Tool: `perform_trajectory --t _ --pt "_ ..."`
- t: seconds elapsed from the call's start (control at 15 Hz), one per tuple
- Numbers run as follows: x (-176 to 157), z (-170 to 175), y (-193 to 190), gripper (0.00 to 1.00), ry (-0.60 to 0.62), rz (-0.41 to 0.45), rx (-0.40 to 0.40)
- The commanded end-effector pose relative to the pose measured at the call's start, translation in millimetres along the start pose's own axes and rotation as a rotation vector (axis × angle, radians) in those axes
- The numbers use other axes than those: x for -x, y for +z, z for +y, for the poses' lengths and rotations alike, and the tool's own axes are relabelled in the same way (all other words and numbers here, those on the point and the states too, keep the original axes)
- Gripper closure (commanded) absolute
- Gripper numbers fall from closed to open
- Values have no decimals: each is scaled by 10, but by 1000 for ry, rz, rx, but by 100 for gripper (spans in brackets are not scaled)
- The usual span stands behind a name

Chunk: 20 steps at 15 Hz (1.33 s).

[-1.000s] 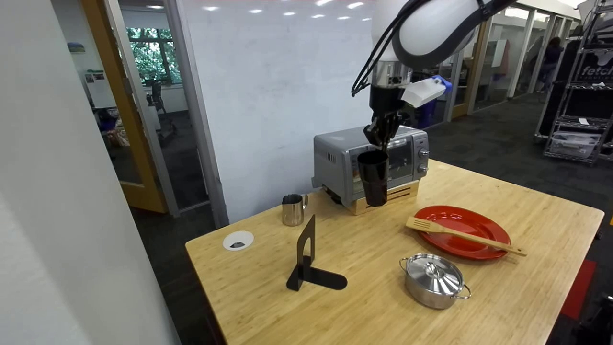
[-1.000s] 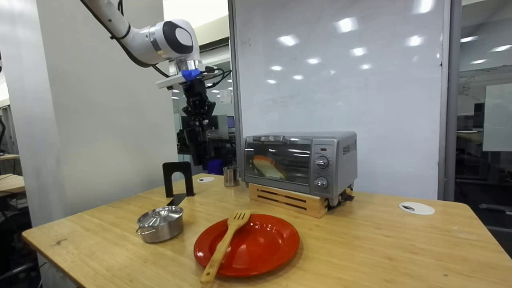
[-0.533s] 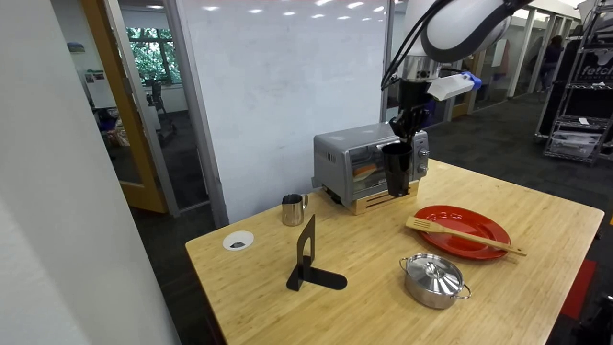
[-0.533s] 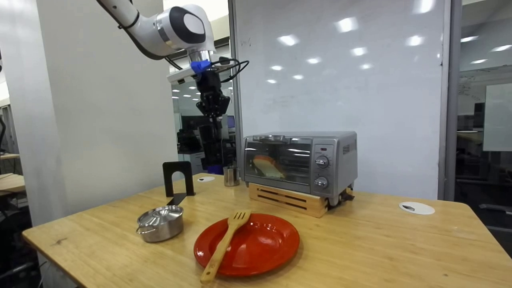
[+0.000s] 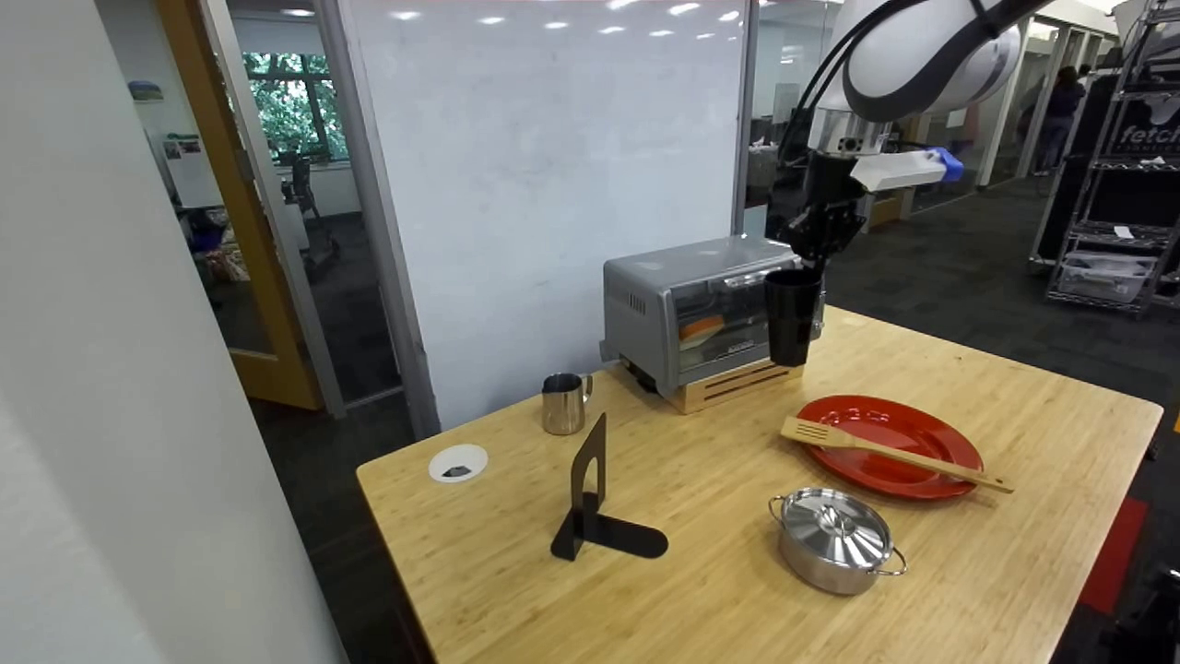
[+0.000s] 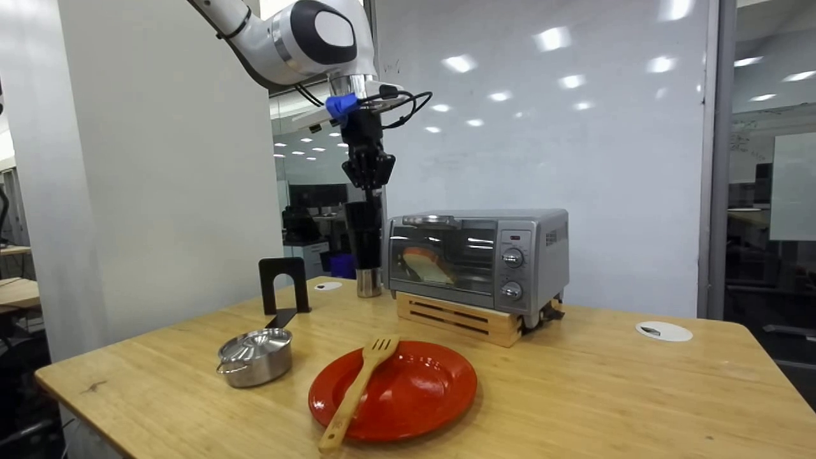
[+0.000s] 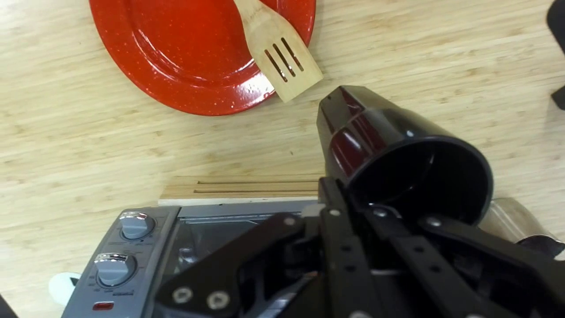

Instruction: Move the black to the right side of the table

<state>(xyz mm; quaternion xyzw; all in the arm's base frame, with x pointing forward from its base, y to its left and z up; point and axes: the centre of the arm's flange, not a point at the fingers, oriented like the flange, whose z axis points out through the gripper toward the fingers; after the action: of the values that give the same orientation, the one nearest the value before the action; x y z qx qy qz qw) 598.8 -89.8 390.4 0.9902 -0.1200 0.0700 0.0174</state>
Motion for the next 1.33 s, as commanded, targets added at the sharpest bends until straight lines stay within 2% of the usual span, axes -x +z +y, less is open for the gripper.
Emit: perform_trajectory --t 0.0,0.33,0.4,0.53,0.67,1.0,1.27 --pt "2 4 6 95 2 1 -2" --pt "11 -24 18 95 -1 2 -5" --pt "11 -25 23 99 -9 -5 2" --pt "-62 122 18 99 42 16 -12" --pt "-138 395 -39 99 115 34 -20" --pt "-226 1364 -238 99 327 114 -17" --pt "-176 2034 -249 99 481 122 -10"
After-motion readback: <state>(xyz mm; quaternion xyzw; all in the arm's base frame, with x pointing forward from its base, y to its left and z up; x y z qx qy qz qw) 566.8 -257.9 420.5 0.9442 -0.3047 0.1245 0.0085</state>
